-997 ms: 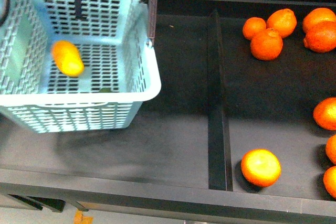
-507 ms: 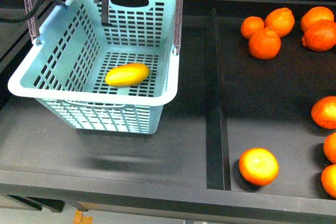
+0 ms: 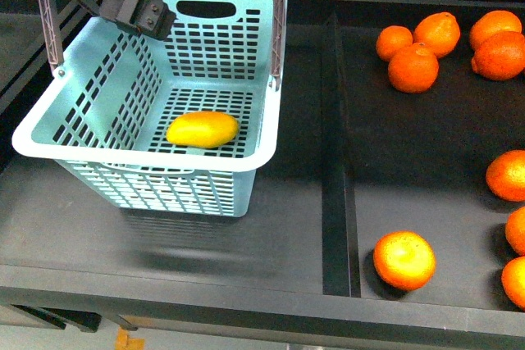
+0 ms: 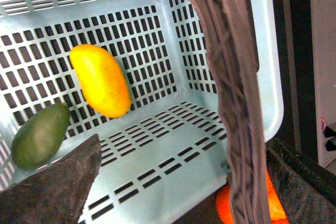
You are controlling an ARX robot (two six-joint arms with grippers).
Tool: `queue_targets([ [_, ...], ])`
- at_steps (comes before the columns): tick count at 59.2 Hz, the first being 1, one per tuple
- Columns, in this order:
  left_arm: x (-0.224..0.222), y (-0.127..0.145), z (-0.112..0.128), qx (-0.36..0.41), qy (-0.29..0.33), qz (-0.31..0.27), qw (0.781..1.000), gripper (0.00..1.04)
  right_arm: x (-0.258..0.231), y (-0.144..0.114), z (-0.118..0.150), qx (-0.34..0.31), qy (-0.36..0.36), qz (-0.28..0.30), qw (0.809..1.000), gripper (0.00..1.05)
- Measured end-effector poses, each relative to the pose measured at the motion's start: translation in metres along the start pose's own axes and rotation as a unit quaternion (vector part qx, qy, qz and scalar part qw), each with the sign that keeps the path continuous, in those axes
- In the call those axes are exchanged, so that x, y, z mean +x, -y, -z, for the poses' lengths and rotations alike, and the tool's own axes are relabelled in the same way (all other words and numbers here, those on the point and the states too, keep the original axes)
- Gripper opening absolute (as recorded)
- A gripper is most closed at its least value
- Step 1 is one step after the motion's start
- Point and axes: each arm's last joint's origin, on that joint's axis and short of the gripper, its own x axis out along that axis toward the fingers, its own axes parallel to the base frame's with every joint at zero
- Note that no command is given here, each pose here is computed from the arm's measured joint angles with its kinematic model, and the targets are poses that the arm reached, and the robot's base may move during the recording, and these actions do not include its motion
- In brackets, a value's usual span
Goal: Pick mango and avocado into basket
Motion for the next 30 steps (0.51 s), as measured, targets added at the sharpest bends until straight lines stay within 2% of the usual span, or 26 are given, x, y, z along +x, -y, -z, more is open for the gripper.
queue_targets([
  [11,-0.053,-0.012,0.005,0.028,0.013,-0.018,0.999,0.96,0.000,0.000,0.000,0.000,0.000,0.000,1.000,0.96],
  [17,-0.074,-0.026,0.008,0.047,0.038,-0.025,0.998,0.96,0.000,0.000,0.000,0.000,0.000,0.000,1.000,0.96],
  [21,-0.093,-0.038,0.008,0.088,0.066,-0.030,0.994,0.96,0.000,0.000,0.000,0.000,0.000,0.000,1.000,0.96],
  [22,-0.094,-0.039,0.008,0.099,0.067,-0.020,0.993,0.95,0.000,0.000,0.000,0.000,0.000,0.000,1.000,0.96],
  [24,-0.099,-0.047,0.007,0.127,0.061,0.050,0.989,0.88,0.000,0.000,0.000,0.000,0.000,0.000,1.000,0.96],
  [26,-0.102,-0.063,0.004,0.191,0.065,0.104,0.974,0.80,0.000,0.000,0.000,0.000,0.000,0.000,1.000,0.96],
  [27,-0.105,-0.068,0.001,0.214,0.079,0.146,0.963,0.77,0.000,0.000,0.000,0.000,0.000,0.000,1.000,0.96],
  [28,-0.106,-0.072,0.000,0.242,0.087,0.160,0.953,0.75,0.000,0.000,0.000,0.000,0.000,0.000,1.000,0.96],
  [29,-0.108,-0.085,-0.006,0.273,0.110,0.201,0.934,0.70,0.000,0.000,0.000,0.000,0.000,0.000,1.000,0.96],
  [30,-0.110,-0.097,-0.012,0.319,0.148,0.235,0.906,0.64,0.000,0.000,0.000,0.000,0.000,0.000,1.000,0.96],
])
